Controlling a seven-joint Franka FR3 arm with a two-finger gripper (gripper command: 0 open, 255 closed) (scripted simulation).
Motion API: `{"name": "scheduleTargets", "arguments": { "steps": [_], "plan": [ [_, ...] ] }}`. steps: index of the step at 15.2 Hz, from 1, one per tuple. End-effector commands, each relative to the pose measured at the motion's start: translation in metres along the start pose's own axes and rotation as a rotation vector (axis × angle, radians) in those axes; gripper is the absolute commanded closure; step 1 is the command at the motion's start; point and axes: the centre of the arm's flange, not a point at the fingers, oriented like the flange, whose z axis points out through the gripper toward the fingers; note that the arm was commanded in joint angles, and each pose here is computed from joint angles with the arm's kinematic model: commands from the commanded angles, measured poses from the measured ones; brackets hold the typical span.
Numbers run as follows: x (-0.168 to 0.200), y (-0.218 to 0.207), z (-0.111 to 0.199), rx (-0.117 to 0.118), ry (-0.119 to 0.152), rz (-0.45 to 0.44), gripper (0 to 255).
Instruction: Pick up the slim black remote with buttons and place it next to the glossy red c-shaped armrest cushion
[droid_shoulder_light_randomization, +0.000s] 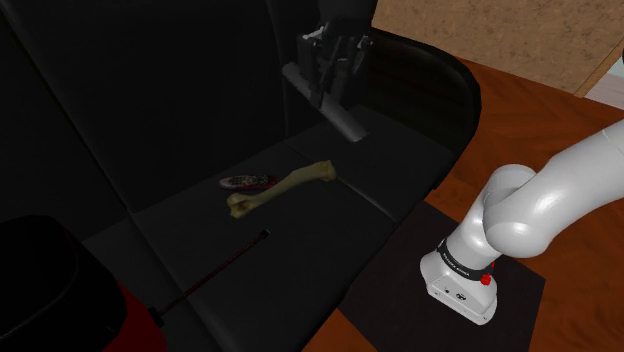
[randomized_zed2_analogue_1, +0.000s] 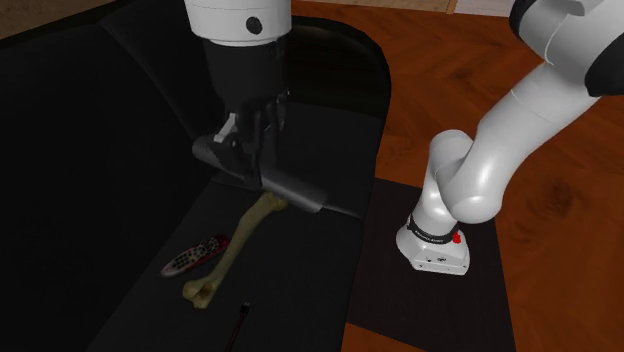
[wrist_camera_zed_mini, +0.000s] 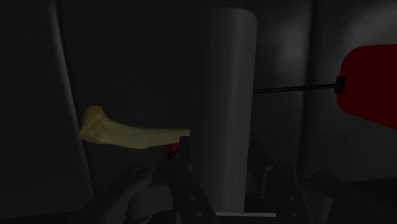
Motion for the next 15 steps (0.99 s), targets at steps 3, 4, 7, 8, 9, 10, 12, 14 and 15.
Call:
{"name": "scheduleTargets", "arguments": {
  "steps": [3,4,7,8,9,10,12,14,15],
  "plan": [
    [-0.029,-0.043,0.006,0.0,0.0,0.002,255],
    [-0.036,-0.054,0.007,0.0,0.0,0.002,255],
    [-0.059,-0.087,0.009,0.0,0.0,0.002,255],
    [-0.066,-0.097,0.01,0.0,0.0,0.002,255],
    [-0.074,-0.108,0.011,0.0,0.0,0.002,255],
    [-0.081,-0.119,0.012,0.0,0.0,0.002,255],
    [-0.096,-0.141,0.014,0.0,0.0,0.002,255],
    [-0.112,-0.162,0.016,0.0,0.0,0.002,255],
    [-0.122,-0.178,0.017,0.0,0.0,0.002,255]
  ]
}}
